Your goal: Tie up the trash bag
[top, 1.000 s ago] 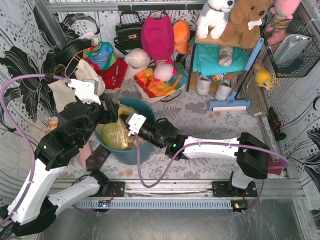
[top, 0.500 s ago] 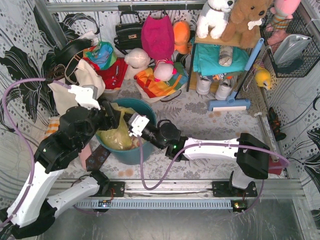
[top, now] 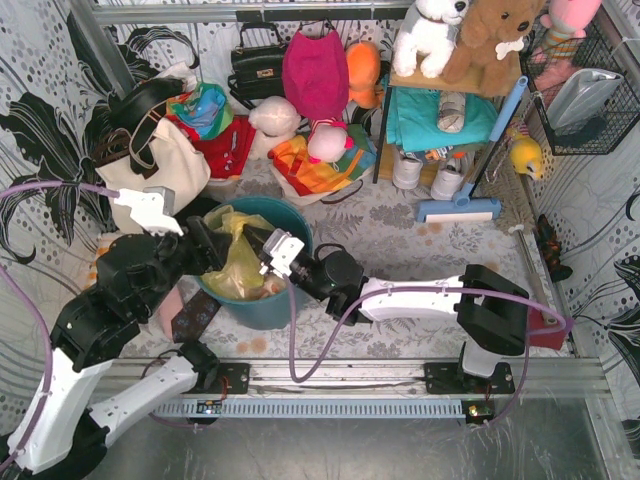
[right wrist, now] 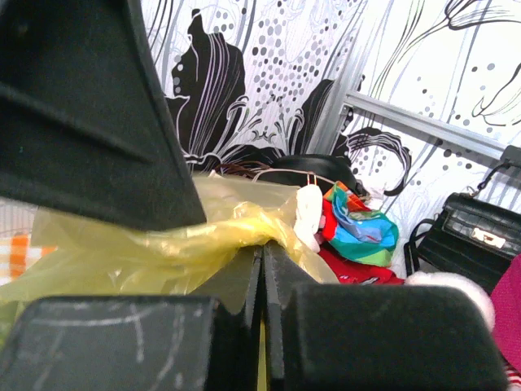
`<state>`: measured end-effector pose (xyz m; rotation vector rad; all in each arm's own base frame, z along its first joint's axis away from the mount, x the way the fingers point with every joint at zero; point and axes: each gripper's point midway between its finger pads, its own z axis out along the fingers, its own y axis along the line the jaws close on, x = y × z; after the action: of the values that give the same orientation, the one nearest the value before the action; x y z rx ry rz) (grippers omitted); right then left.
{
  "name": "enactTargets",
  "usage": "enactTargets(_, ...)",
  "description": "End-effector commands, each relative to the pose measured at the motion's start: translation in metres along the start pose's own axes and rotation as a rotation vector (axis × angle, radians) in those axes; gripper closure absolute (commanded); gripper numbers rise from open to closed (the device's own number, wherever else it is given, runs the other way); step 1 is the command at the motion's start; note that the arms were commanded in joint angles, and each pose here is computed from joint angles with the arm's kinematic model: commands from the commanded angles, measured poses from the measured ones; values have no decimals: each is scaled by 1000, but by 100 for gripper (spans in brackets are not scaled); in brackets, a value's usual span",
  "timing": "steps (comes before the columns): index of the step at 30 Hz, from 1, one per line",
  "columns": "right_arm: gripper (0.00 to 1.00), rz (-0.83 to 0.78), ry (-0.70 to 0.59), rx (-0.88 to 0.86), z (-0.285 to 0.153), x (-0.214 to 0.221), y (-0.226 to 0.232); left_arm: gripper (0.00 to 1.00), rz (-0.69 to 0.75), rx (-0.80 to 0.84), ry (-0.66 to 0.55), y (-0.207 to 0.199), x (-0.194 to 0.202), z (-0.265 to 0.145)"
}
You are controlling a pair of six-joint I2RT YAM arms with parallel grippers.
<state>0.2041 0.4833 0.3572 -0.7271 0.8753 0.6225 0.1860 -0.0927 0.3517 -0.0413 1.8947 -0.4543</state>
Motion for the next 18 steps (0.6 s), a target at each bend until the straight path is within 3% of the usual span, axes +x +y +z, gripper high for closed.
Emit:
enactTargets(1,100,55,-65,-3,-4,-14,3,29,4,-27,-75,3,-27,-11)
enactTargets(9,100,89,-71,-32,-9,-12,10,33,43,-118,-139,15,-63,-29)
enactTargets(18,100,131,-109,-84,-3,-14,24,34,76,-121,-57,13,-41,-11)
